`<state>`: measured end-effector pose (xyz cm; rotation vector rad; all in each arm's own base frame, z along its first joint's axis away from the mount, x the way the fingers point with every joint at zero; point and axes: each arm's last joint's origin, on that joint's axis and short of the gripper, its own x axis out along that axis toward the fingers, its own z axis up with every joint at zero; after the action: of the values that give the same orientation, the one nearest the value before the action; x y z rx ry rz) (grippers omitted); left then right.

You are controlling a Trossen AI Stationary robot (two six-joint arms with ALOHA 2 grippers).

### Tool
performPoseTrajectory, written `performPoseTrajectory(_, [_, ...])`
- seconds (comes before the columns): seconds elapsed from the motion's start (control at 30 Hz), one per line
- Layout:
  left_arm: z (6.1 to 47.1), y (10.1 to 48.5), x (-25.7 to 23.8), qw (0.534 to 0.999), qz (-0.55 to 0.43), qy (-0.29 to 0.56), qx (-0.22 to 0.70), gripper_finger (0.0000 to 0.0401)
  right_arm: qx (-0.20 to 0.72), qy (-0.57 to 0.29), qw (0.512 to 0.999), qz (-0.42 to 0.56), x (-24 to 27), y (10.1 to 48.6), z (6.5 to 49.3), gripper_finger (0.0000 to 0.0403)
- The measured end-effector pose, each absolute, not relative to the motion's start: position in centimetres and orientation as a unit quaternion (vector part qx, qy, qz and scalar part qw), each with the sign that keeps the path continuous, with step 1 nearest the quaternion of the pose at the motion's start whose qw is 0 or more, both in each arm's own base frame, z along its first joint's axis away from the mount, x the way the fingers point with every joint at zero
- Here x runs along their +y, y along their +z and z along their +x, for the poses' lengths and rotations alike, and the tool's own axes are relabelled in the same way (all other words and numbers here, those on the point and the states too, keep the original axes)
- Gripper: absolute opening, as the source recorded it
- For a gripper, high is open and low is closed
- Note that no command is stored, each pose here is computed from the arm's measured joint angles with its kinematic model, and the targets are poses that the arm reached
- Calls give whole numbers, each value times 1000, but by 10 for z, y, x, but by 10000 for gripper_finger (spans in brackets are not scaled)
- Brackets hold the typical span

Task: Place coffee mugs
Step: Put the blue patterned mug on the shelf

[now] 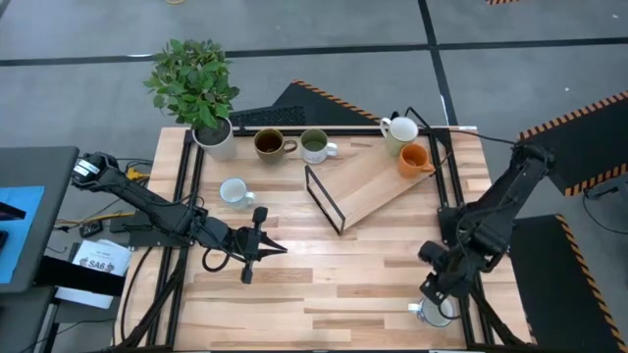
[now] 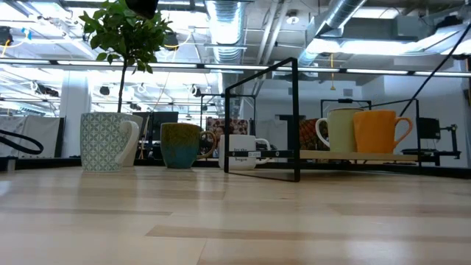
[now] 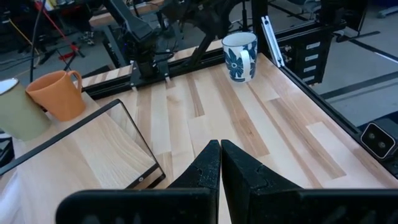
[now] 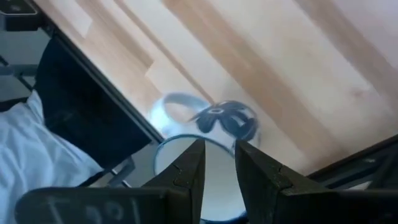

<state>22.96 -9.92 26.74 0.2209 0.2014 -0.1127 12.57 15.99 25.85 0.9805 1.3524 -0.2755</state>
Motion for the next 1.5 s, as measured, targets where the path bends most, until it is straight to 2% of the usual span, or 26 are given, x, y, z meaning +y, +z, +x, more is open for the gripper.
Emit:
performPoseTrajectory(0.5, [229,266,-99,987,108,-56,105,0,638,-156,651,381,181,248,126,113])
performPoseTrajectory(0.93, [229,266,-99,987,110,-56,105,0,642,-139,658,369,185,246,127,113])
performPoseTrajectory(1.5, [229,265,-99,986,112,-57,110,0,668,-127,670,297,203,227,122,113])
